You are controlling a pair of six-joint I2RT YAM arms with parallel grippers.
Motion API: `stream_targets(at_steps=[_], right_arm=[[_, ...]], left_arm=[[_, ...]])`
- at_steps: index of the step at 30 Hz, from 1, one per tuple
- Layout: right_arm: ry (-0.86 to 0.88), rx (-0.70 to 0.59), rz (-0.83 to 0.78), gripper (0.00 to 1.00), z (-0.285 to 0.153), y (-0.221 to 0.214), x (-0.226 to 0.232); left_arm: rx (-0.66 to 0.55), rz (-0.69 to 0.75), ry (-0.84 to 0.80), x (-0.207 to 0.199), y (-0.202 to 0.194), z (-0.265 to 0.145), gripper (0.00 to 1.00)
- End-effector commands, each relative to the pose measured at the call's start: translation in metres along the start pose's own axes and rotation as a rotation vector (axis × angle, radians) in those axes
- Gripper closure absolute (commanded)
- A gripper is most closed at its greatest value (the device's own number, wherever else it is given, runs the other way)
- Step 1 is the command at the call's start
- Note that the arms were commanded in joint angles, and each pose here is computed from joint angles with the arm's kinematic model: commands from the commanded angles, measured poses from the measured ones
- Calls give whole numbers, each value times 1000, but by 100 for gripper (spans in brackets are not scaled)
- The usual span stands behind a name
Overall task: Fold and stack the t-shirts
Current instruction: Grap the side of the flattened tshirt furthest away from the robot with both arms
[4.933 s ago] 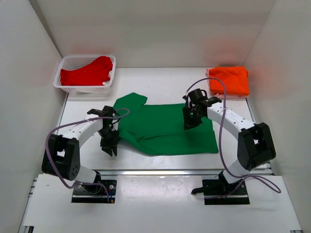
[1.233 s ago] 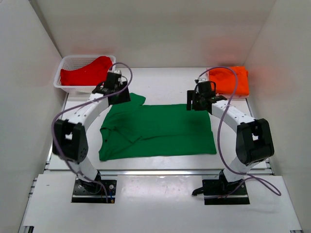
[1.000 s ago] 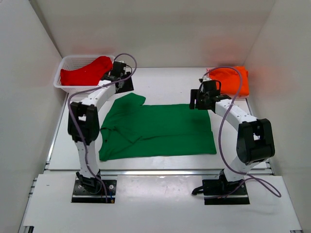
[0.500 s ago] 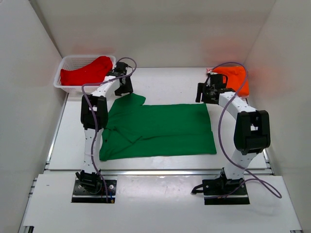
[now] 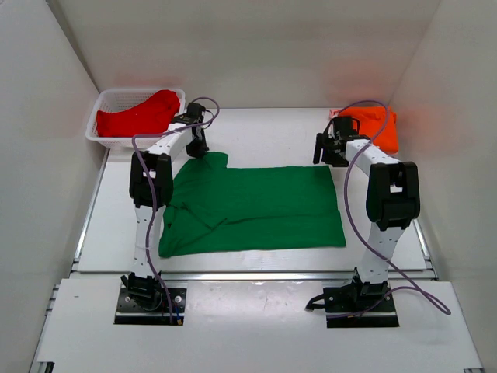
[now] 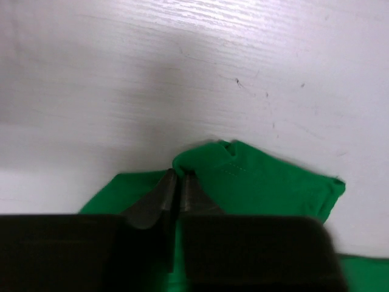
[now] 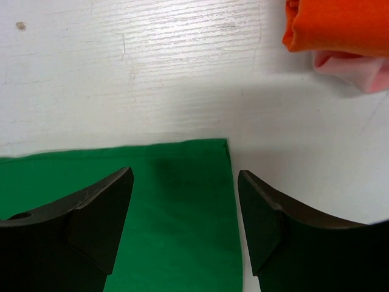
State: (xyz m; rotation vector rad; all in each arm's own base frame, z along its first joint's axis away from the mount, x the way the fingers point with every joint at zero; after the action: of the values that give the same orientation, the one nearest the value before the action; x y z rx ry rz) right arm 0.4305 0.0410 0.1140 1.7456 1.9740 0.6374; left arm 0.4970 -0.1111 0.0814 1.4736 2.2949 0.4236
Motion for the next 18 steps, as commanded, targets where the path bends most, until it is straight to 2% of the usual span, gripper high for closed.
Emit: stream_targets(at_steps=[1,3,7,8,9,10,12,13,14,18], right_arm=[[-15,8,23,33,8,6,-6],[-13,3,20,32,10,11,-3],[-41,75,24,33,26,5,-6],[-44,86,18,38,28,7,-5],[-56,97,14,54,31,7,-5],[-55,107,12,63,34,5,-4],[-63,109,2,93,33,6,0],[-72,107,11,99,32,6,0],[-64,104,11,100,32,6,1],[-79,53,-5,100,20,18,-2]], left_arm=[[3,6,-20,-1,6,-2,96],[1,8,-41,-4,5,-5,100],[-12,12,-66,-5,7,-11,100],[-12,15,-66,-5,6,-12,100],[-19,9,-80,-7,9,-17,100],[-20,10,-92,-7,10,-19,100],[-28,6,-115,-9,13,-23,100],[-36,8,-144,-12,16,-25,100],[-28,13,-164,-13,15,-24,100],[-41,-5,-234,-17,27,-41,100]])
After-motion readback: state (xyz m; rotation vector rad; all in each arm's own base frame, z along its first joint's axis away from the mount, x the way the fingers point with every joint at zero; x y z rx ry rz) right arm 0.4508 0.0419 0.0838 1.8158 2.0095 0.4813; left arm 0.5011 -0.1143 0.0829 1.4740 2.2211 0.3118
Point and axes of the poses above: each gripper's point midway between its finger pads, its own z axis out along the fingers, its own x axis along the line the jaws close on, y = z × x, the point moved 7 cm from there along -z, back along the fingers, and after that the axes turned 14 degrees about -z, right-handed, at the moved point
